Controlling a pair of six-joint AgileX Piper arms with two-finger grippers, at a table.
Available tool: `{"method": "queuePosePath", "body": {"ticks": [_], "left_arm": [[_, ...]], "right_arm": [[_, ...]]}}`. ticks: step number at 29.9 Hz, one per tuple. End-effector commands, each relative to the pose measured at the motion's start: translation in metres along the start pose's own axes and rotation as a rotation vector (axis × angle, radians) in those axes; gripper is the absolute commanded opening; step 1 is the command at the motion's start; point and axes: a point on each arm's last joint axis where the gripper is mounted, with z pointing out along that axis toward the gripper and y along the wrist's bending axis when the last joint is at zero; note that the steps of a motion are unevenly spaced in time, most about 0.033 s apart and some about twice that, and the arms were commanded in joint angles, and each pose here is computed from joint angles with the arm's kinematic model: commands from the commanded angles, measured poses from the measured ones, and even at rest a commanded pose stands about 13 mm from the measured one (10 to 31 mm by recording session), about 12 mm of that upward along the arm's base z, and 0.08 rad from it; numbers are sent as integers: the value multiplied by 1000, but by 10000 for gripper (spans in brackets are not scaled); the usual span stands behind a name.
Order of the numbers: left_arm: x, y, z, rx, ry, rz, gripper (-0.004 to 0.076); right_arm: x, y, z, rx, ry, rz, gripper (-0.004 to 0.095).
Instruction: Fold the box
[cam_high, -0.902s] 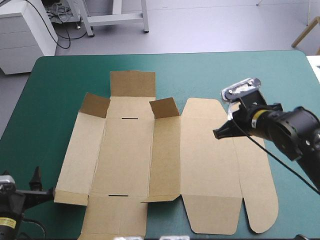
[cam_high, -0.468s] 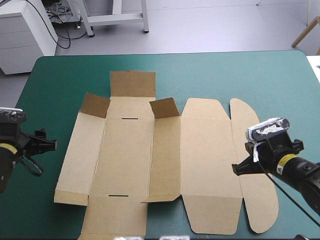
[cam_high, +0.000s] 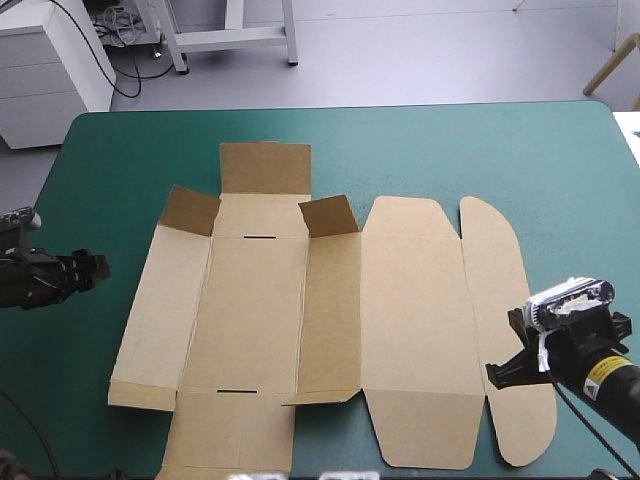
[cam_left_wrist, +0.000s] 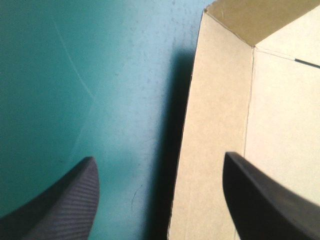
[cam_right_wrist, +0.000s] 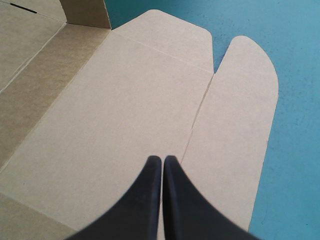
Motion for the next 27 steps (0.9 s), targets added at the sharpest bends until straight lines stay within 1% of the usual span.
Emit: {"method": "queuePosePath", "body": {"ticks": [1, 3, 6, 8, 11, 14, 18, 20, 23, 27], "left_arm": [[-10, 13, 3, 99, 4, -45, 493], [-8, 20, 15, 113, 75, -57, 493], [-3, 21, 27, 188, 176, -81, 493], [-2, 21, 32, 225, 217, -87, 493], [1, 15, 39, 240, 274, -46, 493], [6, 6, 49, 253, 364, 14, 493], [19, 1, 66, 210, 484, 90, 493], [26, 3, 71, 178, 512, 74, 493], [32, 2, 76, 195, 518, 38, 493], [36, -8, 75, 308, 537, -29, 493]], "right_arm": [[-5, -2, -12, 7, -112, -3, -4], [-2, -3, -15, 7, -126, -1, -4], [0, -3, -22, 7, -152, 2, -4], [1, -4, -26, 7, -173, 3, -4], [4, -4, -28, 8, -185, 2, -4], [6, -4, -27, 7, -183, 1, -4], [8, -4, -24, 6, -185, 0, -4], [8, -4, -24, 6, -185, 0, -4], [7, -4, -24, 4, -189, 1, -4], [6, -3, -24, 2, -198, 1, -4]]}}
